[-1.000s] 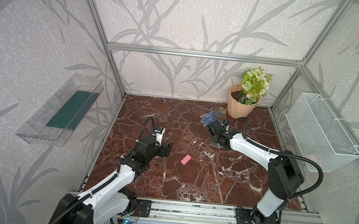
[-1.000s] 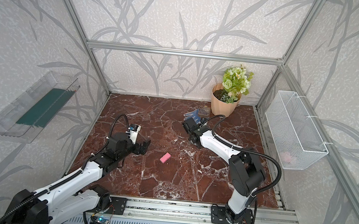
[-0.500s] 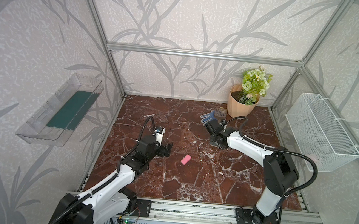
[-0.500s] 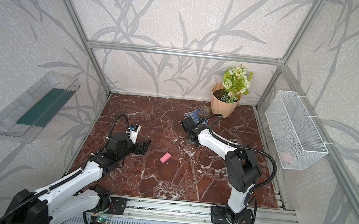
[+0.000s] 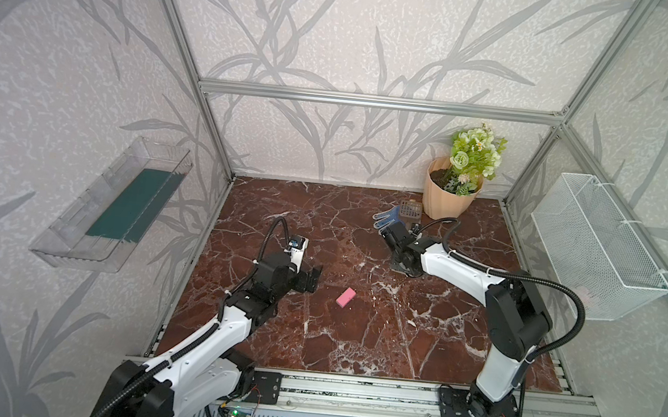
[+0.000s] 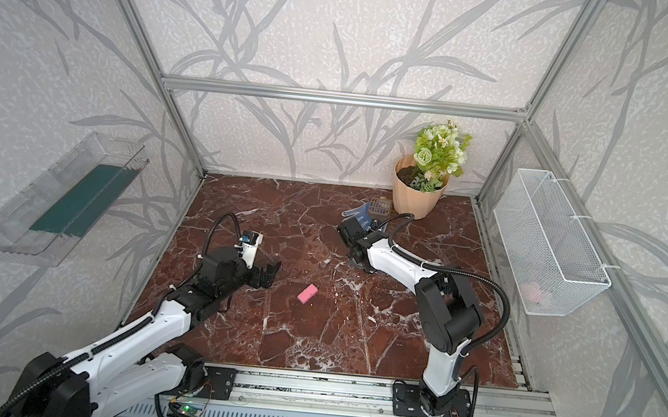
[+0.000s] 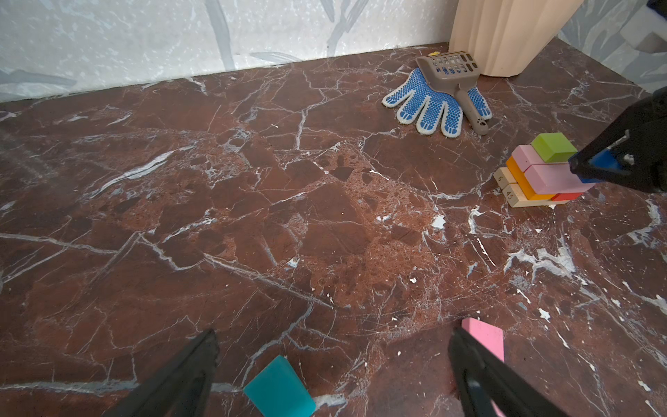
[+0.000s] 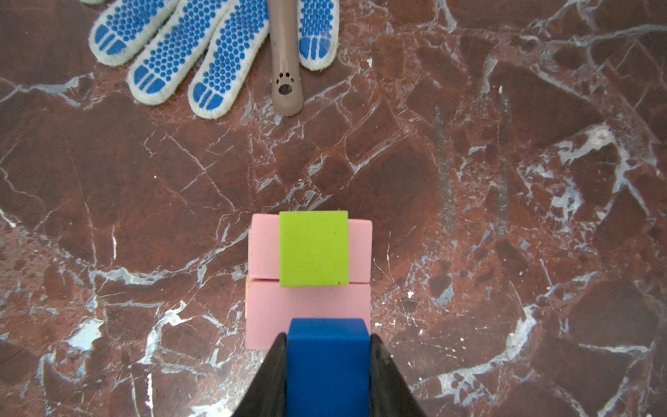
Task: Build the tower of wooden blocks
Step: 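Lower the blue cube onto the pink block beside the green block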
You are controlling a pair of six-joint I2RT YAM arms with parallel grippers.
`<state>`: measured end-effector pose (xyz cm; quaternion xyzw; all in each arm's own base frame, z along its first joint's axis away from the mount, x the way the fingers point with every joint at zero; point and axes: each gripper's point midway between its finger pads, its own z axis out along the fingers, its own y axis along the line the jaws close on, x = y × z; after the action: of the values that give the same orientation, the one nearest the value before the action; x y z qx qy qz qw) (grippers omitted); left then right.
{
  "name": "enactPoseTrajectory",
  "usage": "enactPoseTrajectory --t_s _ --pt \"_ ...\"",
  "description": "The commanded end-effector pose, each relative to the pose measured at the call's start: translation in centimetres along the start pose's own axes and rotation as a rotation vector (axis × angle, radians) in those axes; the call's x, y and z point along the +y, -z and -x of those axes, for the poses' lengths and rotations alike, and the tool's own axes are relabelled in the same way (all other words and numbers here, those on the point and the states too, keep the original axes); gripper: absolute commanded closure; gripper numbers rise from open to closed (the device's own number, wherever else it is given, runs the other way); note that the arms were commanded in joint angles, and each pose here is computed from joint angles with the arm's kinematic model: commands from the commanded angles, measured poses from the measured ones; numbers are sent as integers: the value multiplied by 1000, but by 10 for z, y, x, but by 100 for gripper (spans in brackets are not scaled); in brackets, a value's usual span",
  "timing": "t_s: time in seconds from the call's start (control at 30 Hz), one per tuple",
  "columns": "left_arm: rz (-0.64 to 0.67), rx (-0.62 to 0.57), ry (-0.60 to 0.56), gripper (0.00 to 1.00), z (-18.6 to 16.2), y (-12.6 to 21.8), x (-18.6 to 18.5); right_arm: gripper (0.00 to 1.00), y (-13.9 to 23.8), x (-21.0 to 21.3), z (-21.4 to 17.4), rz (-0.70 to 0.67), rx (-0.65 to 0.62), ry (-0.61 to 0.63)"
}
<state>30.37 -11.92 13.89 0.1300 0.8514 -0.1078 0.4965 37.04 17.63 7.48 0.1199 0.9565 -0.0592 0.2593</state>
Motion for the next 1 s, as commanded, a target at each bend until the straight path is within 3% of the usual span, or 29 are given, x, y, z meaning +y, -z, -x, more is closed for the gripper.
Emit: enactPoseTrajectory --t_s 0.0,0.97 --pt "-7 -21 -20 1 9 0 -1 93 -3 4 6 1 -6 -22" --pt "-14 -19 -23 1 8 0 -2 93 -11 6 8 4 -3 -49"
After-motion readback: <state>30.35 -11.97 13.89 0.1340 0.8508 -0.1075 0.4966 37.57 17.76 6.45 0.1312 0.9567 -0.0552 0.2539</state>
